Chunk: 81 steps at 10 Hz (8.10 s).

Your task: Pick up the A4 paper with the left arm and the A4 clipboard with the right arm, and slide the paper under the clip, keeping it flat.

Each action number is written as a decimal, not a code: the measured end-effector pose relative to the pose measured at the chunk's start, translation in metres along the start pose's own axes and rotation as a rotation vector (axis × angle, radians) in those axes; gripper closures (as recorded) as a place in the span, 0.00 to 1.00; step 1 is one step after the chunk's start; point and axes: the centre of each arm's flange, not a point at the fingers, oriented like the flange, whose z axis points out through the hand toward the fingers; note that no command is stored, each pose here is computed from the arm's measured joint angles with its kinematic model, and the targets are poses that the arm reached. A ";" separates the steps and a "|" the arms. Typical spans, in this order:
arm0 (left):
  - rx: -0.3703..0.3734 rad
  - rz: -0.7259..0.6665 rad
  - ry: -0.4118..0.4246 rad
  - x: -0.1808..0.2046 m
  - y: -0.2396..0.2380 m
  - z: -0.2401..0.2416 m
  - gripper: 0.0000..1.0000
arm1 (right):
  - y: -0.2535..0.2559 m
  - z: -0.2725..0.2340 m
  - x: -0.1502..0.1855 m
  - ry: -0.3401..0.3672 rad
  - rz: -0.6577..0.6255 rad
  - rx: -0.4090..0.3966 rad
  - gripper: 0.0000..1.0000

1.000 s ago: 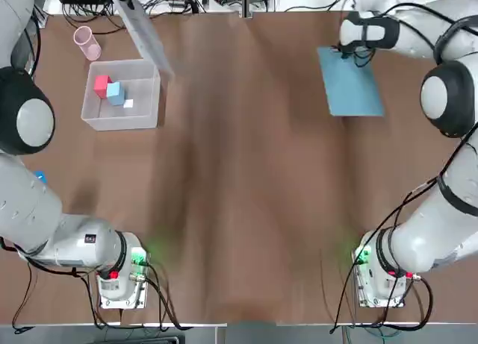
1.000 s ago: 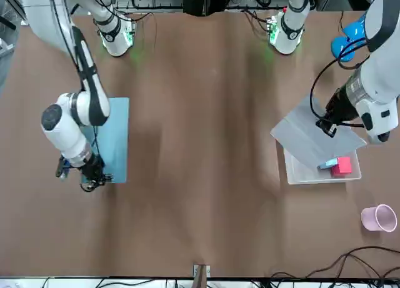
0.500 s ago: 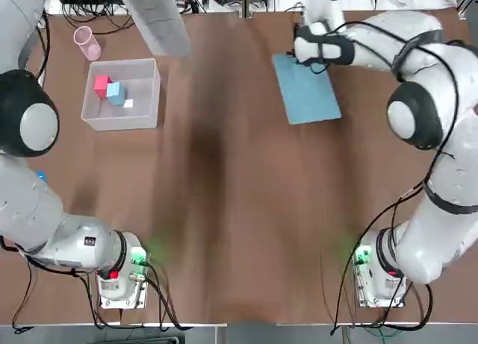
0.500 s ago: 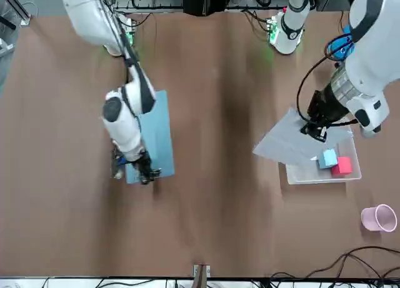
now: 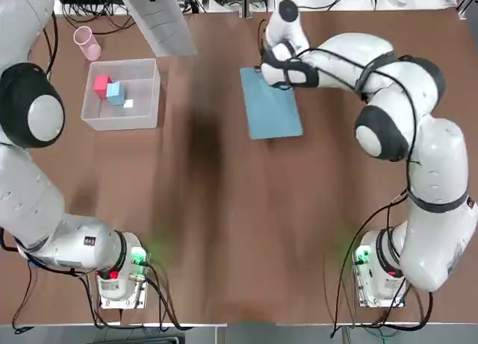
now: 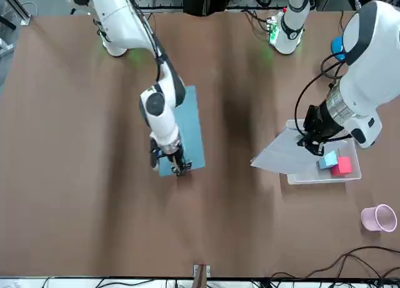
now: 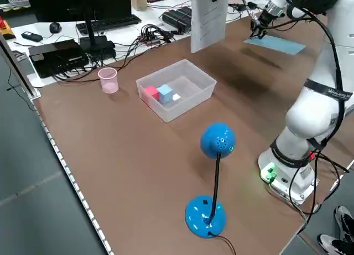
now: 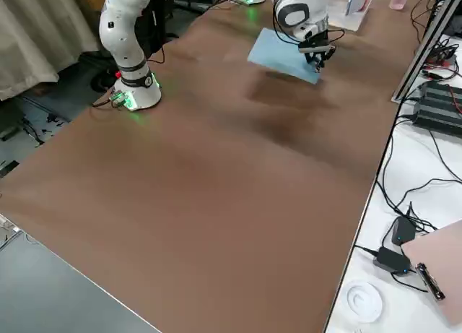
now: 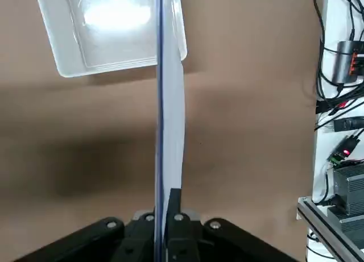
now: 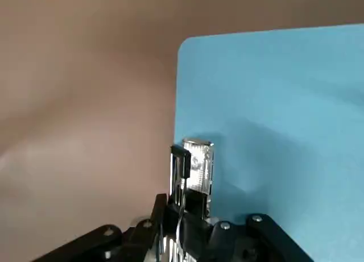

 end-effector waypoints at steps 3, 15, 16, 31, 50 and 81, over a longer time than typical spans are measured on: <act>-0.003 0.000 0.000 0.000 0.000 -0.001 0.99 | 0.016 0.032 -0.055 0.057 0.057 0.064 0.96; -0.001 0.009 0.024 -0.003 -0.001 -0.001 0.99 | 0.060 0.085 -0.127 0.100 0.079 0.144 0.86; 0.007 0.014 0.059 0.001 -0.002 0.003 0.99 | 0.059 0.084 -0.127 0.100 0.078 0.146 0.74; -0.032 -0.001 0.093 0.006 0.000 -0.002 0.99 | 0.049 0.074 -0.122 0.105 -0.014 -0.030 0.33; -0.112 -0.207 -0.005 -0.287 -0.098 0.170 0.99 | -0.090 -0.280 0.316 -0.090 -1.280 -0.367 0.00; 0.000 0.017 0.281 -0.354 -0.187 0.302 0.98 | -0.030 -0.417 0.386 -0.091 -1.298 -0.335 0.00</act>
